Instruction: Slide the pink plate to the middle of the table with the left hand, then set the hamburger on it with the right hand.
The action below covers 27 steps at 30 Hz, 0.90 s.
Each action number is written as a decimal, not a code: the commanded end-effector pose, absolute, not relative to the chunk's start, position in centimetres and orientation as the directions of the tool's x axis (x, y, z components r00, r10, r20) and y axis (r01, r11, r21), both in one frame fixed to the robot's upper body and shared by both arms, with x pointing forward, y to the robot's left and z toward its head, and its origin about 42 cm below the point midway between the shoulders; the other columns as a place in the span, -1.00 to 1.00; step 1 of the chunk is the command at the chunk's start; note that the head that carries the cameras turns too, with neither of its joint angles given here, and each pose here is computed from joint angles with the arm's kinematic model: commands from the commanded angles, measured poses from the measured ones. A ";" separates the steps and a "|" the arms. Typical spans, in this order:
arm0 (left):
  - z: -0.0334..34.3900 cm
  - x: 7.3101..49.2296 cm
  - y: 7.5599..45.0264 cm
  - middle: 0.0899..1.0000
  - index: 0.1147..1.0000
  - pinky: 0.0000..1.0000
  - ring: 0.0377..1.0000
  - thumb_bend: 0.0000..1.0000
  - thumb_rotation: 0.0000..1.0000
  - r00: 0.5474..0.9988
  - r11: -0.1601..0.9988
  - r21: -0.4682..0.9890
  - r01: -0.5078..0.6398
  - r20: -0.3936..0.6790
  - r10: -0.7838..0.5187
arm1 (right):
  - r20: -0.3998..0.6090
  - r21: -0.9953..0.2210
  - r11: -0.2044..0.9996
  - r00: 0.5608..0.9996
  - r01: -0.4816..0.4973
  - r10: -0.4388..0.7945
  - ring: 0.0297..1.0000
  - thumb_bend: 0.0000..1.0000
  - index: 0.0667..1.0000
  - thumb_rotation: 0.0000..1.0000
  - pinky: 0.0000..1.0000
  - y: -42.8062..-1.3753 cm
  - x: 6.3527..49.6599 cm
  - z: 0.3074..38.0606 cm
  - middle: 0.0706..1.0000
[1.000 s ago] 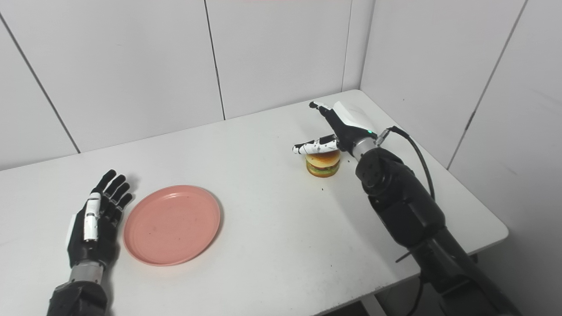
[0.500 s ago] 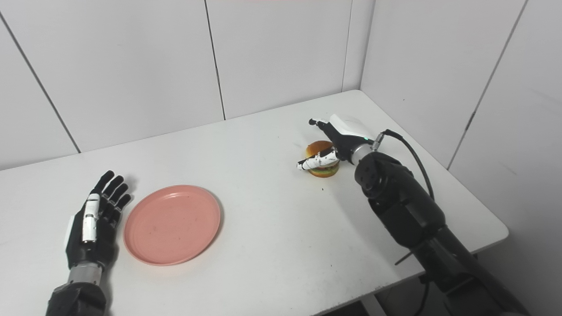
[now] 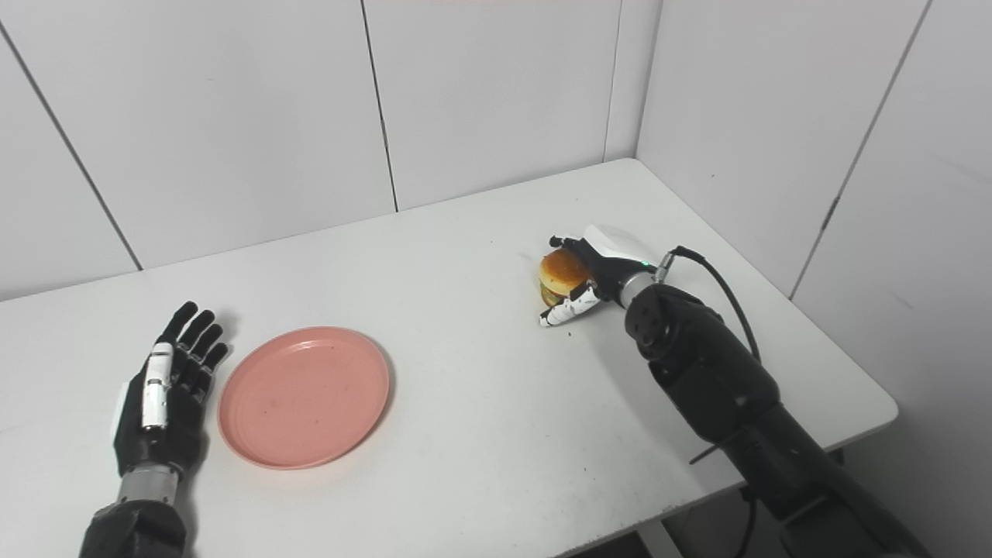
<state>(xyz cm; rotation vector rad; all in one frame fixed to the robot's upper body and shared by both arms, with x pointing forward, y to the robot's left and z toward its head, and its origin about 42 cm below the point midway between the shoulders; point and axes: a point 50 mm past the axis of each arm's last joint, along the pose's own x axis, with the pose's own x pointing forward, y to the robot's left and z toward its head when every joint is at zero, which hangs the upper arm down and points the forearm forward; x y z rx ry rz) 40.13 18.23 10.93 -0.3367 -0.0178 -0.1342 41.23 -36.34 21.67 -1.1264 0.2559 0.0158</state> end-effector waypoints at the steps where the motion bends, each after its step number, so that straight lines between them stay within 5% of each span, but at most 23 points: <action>1: 9.0 38.9 19.0 0.72 0.63 0.83 0.80 -0.60 0.61 0.992 0.939 -0.327 0.105 -0.025 -0.120 | -0.129 -0.903 0.424 0.985 -0.069 -0.116 -0.17 0.47 0.70 -0.69 -0.39 -36.3 41.8 24.0 0.08; 7: 9.0 38.7 18.8 0.72 0.63 0.83 0.80 -0.60 0.66 0.992 0.945 -0.310 0.103 -0.034 -0.119 | -0.086 -0.920 0.389 0.992 -0.042 -0.096 -0.29 0.14 0.52 -0.99 -0.47 -36.0 41.6 23.5 -0.11; 10: 9.1 38.6 18.7 0.70 0.61 0.80 0.78 -0.61 0.72 0.993 0.950 -0.295 0.099 -0.038 -0.115 | -0.057 -0.928 0.373 0.995 -0.021 -0.085 -0.20 0.11 0.38 -1.00 -0.39 -35.9 41.5 23.3 -0.11; 12: 9.1 38.6 18.7 0.70 0.61 0.79 0.77 -0.62 0.73 0.992 0.951 -0.292 0.100 -0.039 -0.116 | -0.033 -0.928 0.372 0.996 0.000 -0.082 -0.41 0.10 0.26 -1.00 -0.57 -35.8 41.5 23.3 -0.13; 16: 9.2 38.5 18.6 0.72 0.63 0.82 0.80 -0.63 0.72 0.992 0.948 -0.300 0.105 -0.035 -0.121 | 0.001 -0.922 0.385 0.997 0.032 -0.079 -0.36 0.09 0.20 -1.00 -0.51 -35.5 41.5 23.3 -0.12; 18: 9.3 38.4 18.5 0.72 0.63 0.81 0.79 -0.63 0.72 0.992 0.950 -0.295 0.103 -0.037 -0.119 | 0.022 -0.917 0.396 0.997 0.050 -0.075 -0.34 0.05 -0.02 -1.00 -0.47 -35.3 41.5 23.4 -0.12; 22: 9.3 38.4 18.4 0.74 0.65 0.84 0.81 -0.63 0.77 0.991 0.948 -0.298 0.114 -0.034 -0.130 | 0.073 -0.902 0.422 0.995 0.094 -0.064 -0.30 0.03 0.01 -1.00 -0.45 -34.6 41.3 23.5 -0.22; 27: 9.6 38.2 17.8 0.72 0.63 0.80 0.78 -0.64 0.71 0.992 0.950 -0.297 0.098 -0.046 -0.116 | 0.144 -0.880 0.454 0.989 0.140 -0.027 -0.53 0.04 -0.09 -1.00 -0.64 -33.3 40.8 24.1 -0.14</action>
